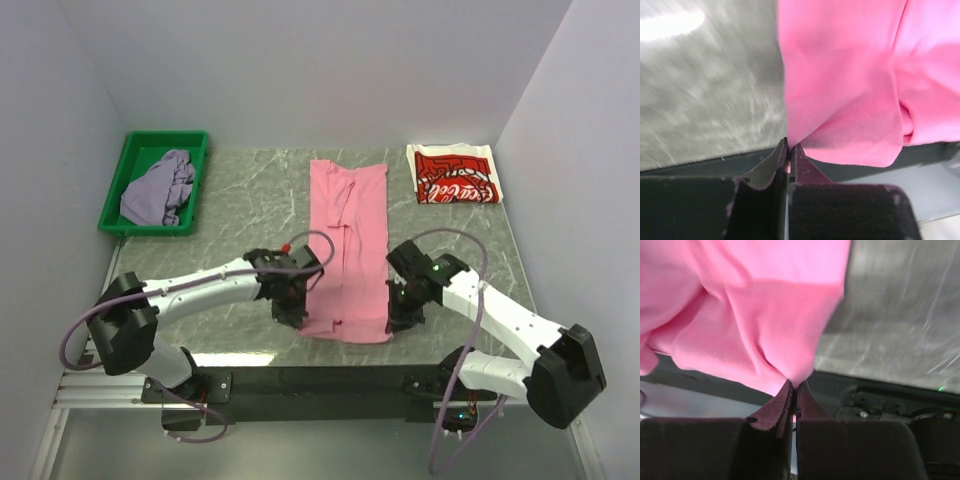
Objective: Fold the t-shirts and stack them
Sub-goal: Fold the tshirt
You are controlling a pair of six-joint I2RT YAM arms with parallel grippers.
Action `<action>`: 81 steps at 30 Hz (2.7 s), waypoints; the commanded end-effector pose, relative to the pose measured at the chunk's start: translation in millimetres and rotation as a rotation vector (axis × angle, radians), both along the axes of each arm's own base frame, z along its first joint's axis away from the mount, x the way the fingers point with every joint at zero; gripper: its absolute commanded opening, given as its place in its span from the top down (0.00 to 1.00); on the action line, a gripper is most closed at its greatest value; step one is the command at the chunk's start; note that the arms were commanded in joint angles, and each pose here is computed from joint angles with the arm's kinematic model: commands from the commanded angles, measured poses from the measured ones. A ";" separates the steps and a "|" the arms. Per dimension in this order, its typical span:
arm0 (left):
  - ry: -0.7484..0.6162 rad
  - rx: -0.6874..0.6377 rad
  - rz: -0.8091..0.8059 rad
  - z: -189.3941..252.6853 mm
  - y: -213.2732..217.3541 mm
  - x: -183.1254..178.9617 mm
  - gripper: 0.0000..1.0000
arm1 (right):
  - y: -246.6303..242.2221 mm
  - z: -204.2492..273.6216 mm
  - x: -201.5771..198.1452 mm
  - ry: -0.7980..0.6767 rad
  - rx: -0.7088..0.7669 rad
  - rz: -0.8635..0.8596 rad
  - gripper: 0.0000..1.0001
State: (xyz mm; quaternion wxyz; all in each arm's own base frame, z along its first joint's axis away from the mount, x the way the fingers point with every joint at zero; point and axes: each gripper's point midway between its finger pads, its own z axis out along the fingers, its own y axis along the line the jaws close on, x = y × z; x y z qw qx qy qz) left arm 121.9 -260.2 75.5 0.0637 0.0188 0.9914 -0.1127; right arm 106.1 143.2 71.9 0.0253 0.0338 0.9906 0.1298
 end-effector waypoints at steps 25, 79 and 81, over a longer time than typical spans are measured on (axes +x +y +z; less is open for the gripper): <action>-0.445 0.023 0.100 30.4 -8.4 282.3 0.92 | -23.6 30.4 248.1 -0.289 -0.189 -0.049 1.00; -0.206 -0.040 0.128 -72.2 -45.2 138.0 0.74 | -1.4 -13.8 359.9 -0.517 0.071 -0.129 0.76; -0.207 -0.036 0.129 -72.8 -43.7 138.3 0.74 | 4.3 6.3 386.6 -0.565 0.159 -0.185 0.76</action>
